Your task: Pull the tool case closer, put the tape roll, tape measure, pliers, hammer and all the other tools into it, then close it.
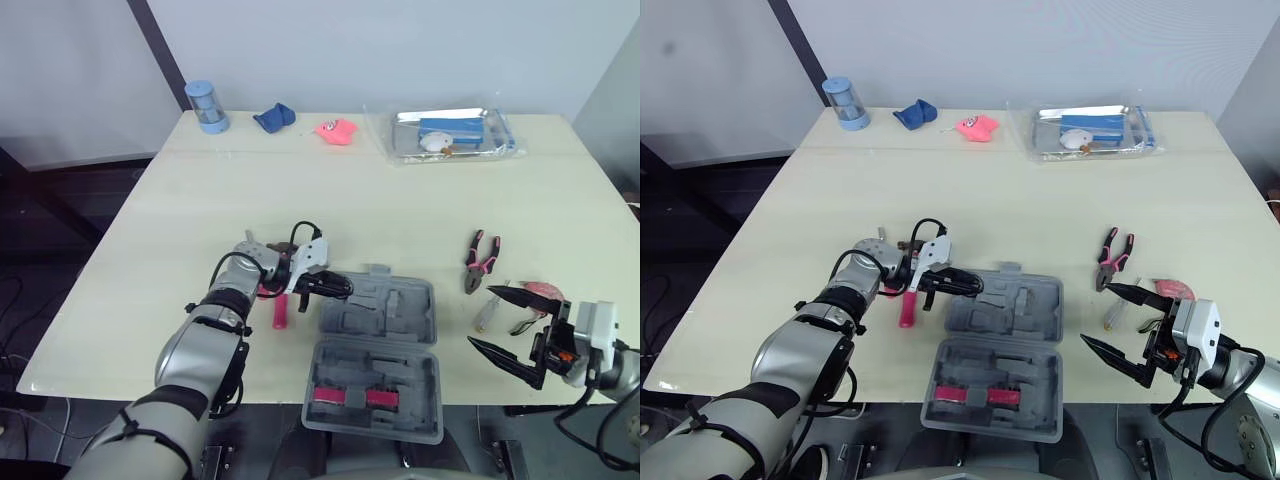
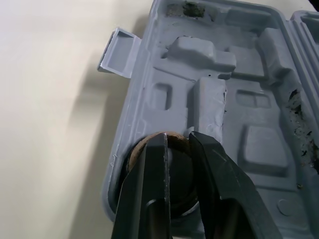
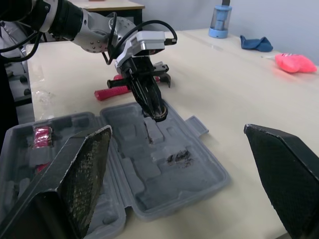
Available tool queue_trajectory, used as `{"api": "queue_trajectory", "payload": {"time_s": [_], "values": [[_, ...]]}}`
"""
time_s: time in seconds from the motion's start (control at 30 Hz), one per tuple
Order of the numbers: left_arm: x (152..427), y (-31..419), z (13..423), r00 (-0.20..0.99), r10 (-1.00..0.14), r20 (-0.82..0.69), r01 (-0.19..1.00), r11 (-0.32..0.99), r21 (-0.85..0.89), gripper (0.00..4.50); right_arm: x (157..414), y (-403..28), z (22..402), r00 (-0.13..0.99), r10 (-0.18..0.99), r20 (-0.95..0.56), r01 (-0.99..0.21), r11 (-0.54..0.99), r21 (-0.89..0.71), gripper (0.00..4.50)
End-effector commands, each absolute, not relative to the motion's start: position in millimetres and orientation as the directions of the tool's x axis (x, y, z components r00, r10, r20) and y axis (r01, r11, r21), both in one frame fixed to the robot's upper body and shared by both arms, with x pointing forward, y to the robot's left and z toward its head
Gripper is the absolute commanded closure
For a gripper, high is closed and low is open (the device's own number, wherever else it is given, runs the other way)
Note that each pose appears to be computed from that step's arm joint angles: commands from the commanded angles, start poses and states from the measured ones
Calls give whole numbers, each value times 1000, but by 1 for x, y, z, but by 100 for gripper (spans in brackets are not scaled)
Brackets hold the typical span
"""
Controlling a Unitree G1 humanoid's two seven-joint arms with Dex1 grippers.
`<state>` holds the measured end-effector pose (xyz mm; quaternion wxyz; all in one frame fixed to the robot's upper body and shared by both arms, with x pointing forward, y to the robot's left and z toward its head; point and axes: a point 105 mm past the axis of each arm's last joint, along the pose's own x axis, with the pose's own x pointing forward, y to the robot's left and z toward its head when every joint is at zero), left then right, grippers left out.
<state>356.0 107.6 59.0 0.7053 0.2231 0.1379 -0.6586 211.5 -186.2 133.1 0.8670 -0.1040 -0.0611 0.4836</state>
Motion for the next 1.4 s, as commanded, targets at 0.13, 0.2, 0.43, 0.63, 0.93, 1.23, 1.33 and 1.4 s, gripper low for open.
{"api": "queue_trajectory", "payload": {"time_s": [0.13,0.2,0.43,0.63,0.93,1.23,1.33,1.4], "values": [[361,111,83,134,-929,-344,985,86,152,371,213,-186,143,514,856,48,-821,508,-259,0],[362,116,98,138,-951,-277,982,94,166,371,215,-188,144,533,843,68,-811,532,-244,0],[340,163,128,256,-962,-97,955,236,178,371,224,-218,137,669,738,92,-715,672,-191,0],[300,225,127,491,-865,-102,870,481,112,371,220,-260,120,780,624,40,-612,775,-157,0],[233,297,96,768,-612,-191,627,779,26,371,190,-322,90,877,473,-82,-480,869,-124,0],[191,323,65,850,-457,-260,469,883,-21,7,155,-365,64,918,341,-203,-364,928,-85,0],[190,323,65,849,-460,-262,471,882,-20,7,150,-369,59,918,330,-222,-354,932,-78,0],[192,320,66,845,-469,-256,481,877,-17,7,150,-369,58,918,327,-226,-352,933,-79,0]]}}
